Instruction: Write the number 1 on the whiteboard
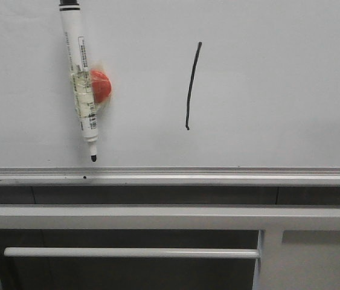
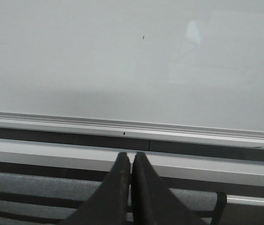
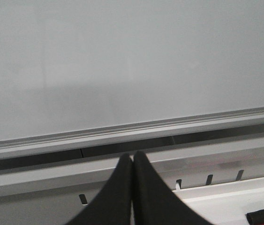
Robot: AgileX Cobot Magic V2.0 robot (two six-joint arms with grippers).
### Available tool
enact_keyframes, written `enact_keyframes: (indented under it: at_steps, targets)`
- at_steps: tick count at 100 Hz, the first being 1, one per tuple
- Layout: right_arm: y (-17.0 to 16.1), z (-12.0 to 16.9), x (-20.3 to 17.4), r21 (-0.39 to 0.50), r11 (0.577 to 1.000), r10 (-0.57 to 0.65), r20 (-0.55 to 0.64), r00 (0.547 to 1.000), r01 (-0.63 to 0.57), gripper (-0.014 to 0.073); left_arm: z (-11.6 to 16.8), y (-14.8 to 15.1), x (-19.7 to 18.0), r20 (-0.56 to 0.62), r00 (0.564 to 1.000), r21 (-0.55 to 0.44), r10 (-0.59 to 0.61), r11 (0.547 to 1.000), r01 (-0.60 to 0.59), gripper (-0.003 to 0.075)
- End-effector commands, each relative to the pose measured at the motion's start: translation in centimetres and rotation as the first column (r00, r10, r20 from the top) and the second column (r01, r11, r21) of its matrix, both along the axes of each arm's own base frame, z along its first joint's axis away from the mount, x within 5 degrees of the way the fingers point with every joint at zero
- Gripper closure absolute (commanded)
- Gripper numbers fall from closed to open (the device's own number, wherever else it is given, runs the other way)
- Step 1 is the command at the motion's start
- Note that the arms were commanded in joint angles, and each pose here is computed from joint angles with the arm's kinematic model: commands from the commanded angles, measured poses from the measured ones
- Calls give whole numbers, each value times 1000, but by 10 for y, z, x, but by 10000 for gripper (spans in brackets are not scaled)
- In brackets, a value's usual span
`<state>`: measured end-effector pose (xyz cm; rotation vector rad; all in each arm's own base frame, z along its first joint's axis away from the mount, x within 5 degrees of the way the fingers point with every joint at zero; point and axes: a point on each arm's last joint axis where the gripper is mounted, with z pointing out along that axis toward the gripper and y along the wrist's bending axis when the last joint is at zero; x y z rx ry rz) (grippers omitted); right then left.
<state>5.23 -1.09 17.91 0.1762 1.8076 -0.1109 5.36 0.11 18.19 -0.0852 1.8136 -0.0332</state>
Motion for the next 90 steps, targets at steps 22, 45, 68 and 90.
enact_keyframes:
  at_steps: [22, 45, 68, 90]
  targets:
    - [3, -8, 1, -49, 998, 42, -20, 999, -43, 658, 5, 0, 0, 88, 996, -6, 4, 1000, -4, 741]
    - [3, -8, 1, -49, 998, 42, -20, 999, -43, 658, 5, 0, 0, 88, 996, -6, 4, 1000, -4, 741]
    - [3, -8, 1, -47, 998, 42, -22, 999, -43, 658, 5, 0, 0, 88, 996, -6, 4, 1000, -4, 741]
    - [3, -8, 1, -47, 998, 42, -22, 999, -43, 658, 5, 0, 0, 88, 996, -6, 4, 1000, -4, 741]
